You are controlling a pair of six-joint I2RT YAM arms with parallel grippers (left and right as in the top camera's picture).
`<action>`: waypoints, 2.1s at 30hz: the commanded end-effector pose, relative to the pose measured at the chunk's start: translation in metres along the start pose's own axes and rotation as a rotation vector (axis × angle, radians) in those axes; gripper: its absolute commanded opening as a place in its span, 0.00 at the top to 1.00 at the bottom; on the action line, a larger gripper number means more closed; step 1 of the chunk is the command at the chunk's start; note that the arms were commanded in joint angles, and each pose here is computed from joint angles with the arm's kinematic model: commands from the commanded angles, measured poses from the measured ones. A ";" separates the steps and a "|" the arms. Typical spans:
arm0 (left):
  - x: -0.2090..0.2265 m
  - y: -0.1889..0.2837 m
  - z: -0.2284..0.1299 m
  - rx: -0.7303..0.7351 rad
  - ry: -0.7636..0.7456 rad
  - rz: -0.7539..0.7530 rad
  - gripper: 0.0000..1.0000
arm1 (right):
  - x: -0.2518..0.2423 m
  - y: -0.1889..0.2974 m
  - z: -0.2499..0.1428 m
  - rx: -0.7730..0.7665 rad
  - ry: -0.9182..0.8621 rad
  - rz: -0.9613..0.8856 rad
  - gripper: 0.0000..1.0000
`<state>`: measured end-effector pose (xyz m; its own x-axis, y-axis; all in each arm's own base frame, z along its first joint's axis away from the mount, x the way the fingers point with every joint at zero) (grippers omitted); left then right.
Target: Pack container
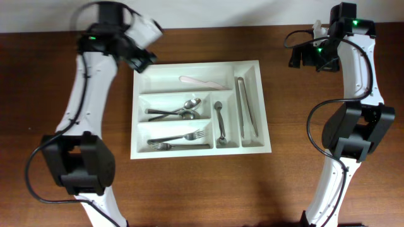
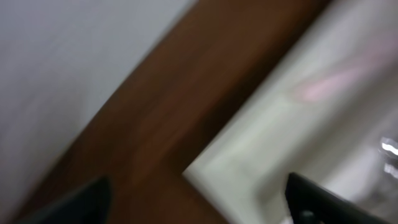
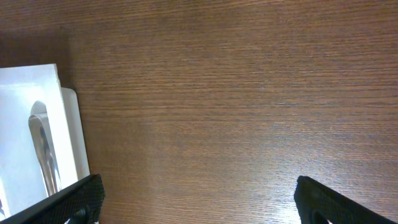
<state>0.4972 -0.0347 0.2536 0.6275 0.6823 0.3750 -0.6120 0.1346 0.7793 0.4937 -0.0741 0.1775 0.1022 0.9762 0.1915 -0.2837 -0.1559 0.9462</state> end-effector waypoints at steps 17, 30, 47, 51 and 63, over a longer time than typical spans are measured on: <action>0.089 0.029 -0.080 0.169 0.558 0.377 0.01 | 0.003 0.029 0.007 -0.072 0.002 -0.003 0.01; 0.089 0.029 -0.080 0.170 0.559 0.378 0.01 | 0.003 0.029 0.007 -0.071 0.001 -0.003 0.01; 0.089 0.029 -0.080 0.170 0.559 0.378 0.01 | 0.068 0.199 -0.015 -0.424 0.135 0.013 0.01; 0.089 0.029 -0.080 0.170 0.559 0.378 0.01 | 0.089 0.296 -0.054 -0.664 0.184 -0.012 0.01; 0.089 0.029 -0.080 0.170 0.559 0.378 0.01 | 0.098 0.385 -0.218 -1.115 0.258 -0.019 0.01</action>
<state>0.4962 0.0859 0.2631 0.0365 0.9342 0.3549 -0.6179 -0.2580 0.7427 0.1790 -0.0024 0.5518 -0.0669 0.9976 -0.0199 -0.9949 -0.0652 0.0774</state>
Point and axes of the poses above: each gripper's point midway between its finger pads, its own y axis back along the fingers, its own x axis along the line the jaws close on, z = x × y, the point moved 7 cm from there along y, back along the fingers, and after that the axes turned 4 degrees about -y, right-handed, at the moved point
